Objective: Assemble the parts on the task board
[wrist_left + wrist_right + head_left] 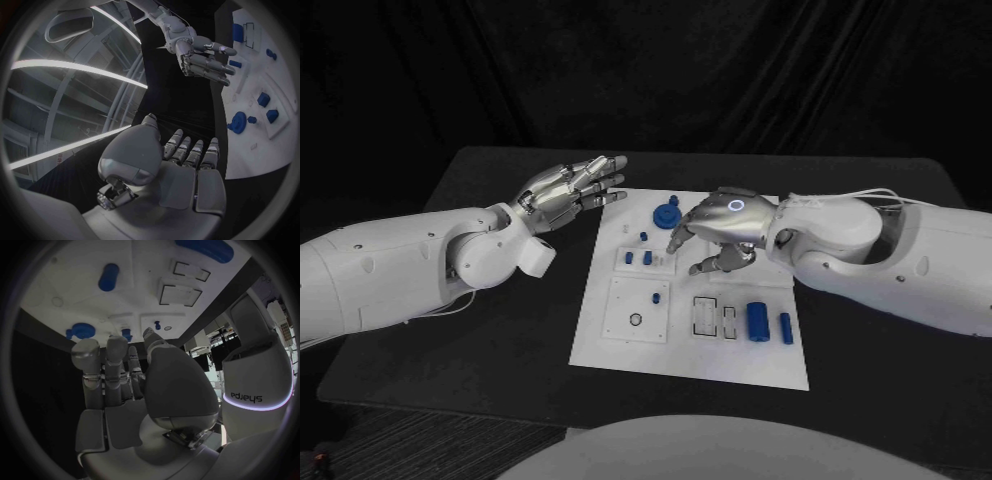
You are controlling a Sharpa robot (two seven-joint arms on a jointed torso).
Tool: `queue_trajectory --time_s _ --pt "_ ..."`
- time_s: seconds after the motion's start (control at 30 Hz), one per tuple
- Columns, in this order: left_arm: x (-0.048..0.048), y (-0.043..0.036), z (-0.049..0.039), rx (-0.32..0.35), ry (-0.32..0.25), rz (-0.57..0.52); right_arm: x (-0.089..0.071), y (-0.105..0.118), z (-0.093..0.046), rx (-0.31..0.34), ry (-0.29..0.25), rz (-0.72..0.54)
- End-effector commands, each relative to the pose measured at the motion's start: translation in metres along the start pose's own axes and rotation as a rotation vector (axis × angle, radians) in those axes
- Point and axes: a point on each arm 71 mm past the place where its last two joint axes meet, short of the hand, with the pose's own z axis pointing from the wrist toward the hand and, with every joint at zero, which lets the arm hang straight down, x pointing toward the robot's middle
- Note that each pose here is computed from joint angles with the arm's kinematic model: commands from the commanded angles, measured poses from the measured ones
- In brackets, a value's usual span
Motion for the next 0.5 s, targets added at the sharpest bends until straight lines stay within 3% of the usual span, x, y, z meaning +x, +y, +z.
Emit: queue_trajectory --time_s 0.03,0.3,0.5 --pt "0.0006 -0.0012 -0.0004 0.027 0.006 -0.004 -0.002 -0.016 -0.012 0.09 0.018 0.075" --pt "0.0002 -0.0029 -0.0009 0.049 -0.002 0.001 0.007 -0.043 -0.036 0.199 0.116 0.094" --pt "-0.0018 -0.0049 -0.0018 0.077 -0.02 0.011 0.015 -0.048 -0.042 0.208 0.144 0.106"
